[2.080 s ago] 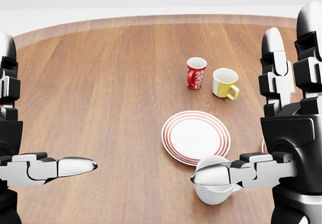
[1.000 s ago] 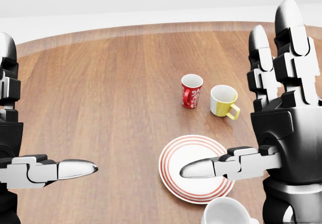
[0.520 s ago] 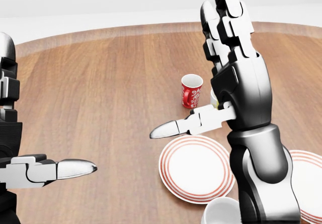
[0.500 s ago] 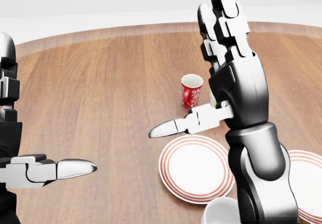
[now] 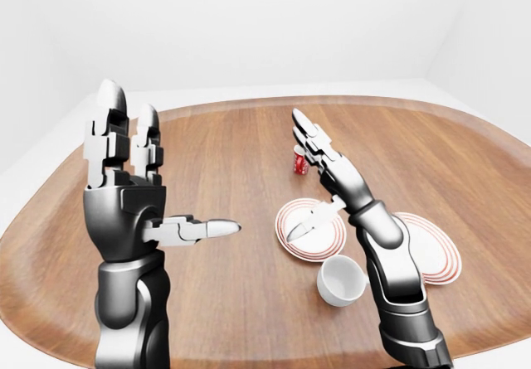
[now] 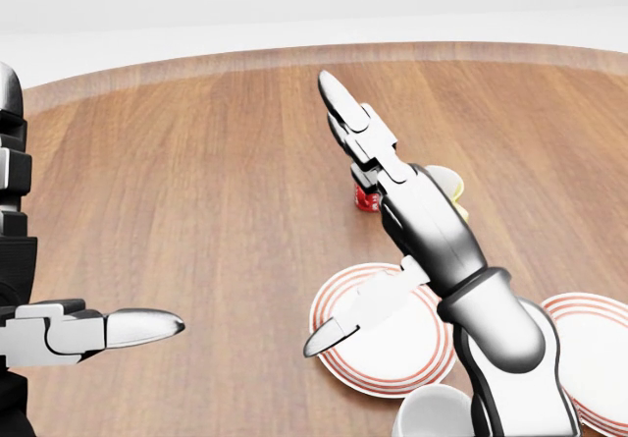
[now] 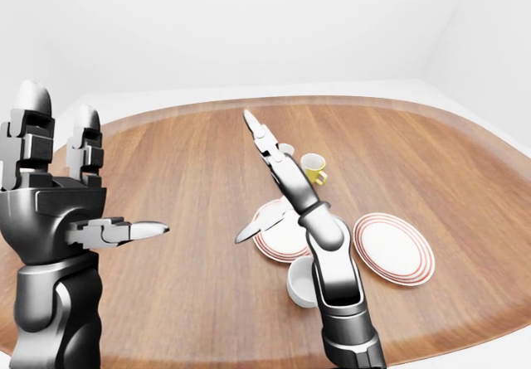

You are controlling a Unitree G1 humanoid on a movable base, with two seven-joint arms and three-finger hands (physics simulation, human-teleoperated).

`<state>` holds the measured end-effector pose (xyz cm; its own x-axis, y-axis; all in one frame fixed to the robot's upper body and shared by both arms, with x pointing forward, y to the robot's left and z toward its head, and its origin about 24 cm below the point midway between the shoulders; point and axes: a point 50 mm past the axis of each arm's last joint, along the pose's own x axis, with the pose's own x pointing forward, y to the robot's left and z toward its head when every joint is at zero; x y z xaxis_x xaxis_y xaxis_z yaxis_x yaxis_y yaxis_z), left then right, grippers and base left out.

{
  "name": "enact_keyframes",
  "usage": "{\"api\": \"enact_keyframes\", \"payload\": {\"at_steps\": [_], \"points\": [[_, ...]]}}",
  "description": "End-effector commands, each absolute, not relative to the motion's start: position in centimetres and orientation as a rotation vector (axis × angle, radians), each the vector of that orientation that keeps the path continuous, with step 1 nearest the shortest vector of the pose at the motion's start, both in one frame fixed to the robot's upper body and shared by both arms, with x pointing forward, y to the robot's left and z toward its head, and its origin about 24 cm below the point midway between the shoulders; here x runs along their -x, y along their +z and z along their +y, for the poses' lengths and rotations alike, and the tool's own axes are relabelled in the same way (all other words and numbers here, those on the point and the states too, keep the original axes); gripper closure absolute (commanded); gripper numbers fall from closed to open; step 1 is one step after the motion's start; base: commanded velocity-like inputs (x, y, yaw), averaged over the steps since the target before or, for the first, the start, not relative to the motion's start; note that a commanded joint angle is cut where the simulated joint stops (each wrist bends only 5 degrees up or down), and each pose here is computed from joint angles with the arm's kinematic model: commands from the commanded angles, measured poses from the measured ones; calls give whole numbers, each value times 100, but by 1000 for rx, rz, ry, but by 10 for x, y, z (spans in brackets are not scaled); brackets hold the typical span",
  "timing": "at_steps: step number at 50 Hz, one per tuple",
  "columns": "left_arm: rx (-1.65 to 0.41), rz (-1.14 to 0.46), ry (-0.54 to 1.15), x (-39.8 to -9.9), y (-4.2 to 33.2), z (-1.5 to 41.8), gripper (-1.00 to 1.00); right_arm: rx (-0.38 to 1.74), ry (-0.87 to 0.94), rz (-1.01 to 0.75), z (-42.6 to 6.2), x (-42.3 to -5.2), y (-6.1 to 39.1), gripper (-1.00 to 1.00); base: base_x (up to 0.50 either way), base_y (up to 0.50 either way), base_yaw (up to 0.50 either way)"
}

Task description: Put the white mug on the left plate.

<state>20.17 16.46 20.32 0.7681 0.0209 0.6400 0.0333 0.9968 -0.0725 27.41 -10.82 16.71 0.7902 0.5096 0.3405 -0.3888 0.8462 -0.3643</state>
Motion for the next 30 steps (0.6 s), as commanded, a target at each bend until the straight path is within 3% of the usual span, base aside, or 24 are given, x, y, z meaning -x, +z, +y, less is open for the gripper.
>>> {"api": "enact_keyframes", "payload": {"at_steps": [1,17,30], "points": [[81,-707,1,-202,205,167,-95,409,564,-443,-107,-252,165,-100,0,0,0],[83,-714,3,-201,207,168,-95,479,567,-426,-112,-214,158,-100,0,0,0],[82,-715,2,-201,207,167,-95,610,544,-264,-117,-201,130,-100,0,0,0]]}}
